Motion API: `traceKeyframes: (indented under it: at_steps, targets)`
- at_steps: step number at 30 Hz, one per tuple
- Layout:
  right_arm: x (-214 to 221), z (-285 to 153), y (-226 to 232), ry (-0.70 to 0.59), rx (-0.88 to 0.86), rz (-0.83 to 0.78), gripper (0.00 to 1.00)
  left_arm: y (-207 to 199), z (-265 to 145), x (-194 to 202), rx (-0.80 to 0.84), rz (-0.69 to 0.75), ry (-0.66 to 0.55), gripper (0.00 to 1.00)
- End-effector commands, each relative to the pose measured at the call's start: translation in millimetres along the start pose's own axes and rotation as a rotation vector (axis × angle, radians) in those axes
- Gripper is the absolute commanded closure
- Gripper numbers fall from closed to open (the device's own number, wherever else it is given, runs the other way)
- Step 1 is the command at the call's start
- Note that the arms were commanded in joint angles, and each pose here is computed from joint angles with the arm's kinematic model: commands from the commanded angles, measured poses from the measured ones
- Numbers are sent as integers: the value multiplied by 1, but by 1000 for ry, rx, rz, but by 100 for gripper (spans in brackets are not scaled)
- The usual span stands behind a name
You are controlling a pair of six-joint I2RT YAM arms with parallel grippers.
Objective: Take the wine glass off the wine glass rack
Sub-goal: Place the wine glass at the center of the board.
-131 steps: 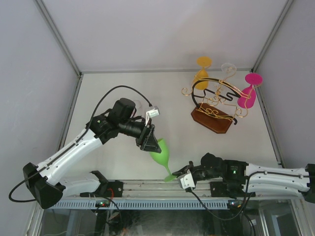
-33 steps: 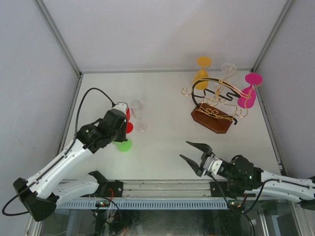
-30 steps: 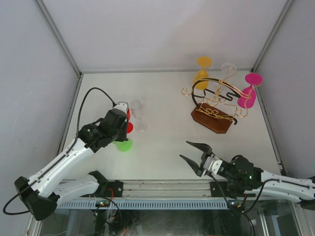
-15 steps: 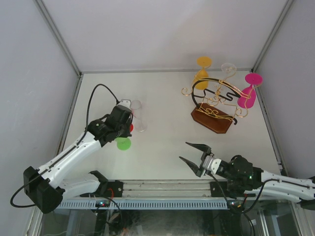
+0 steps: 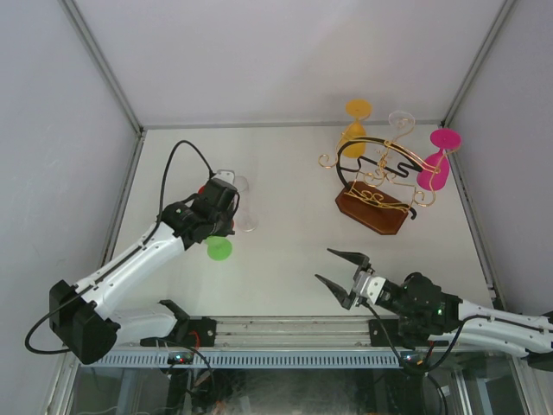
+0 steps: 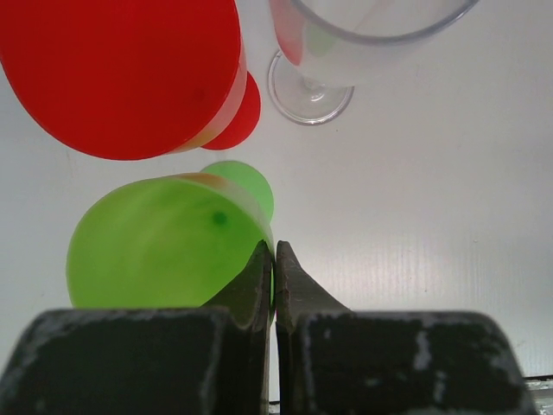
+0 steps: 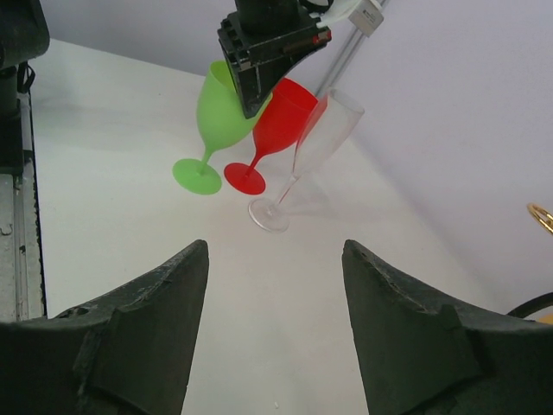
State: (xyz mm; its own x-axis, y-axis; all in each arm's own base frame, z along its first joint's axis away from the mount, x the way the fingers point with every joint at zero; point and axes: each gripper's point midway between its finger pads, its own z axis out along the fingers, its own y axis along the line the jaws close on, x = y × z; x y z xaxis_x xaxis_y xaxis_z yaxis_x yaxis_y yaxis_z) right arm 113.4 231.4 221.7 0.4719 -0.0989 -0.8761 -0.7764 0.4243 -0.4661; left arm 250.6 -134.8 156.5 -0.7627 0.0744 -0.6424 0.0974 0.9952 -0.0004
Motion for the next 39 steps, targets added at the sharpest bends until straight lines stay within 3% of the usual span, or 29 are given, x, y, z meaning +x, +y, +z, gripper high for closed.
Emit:
traceKeyframes:
  at_steps: [1, 10, 37, 39]
  targets:
    - [-9, -2, -17, 12, 61, 33, 37, 1, -7, -19, -11, 0, -44, 99]
    - [-1, -2, -22, 42, 83, 52, 37, -5, -4, -16, 11, 15, -6, 91]
    - [7, 0, -28, 68, 100, 107, 36, 1, -33, -33, 35, -7, -90, 83]
    - [8, 0, -28, 70, 99, 108, 36, 0, -36, -33, 46, -1, -87, 75]
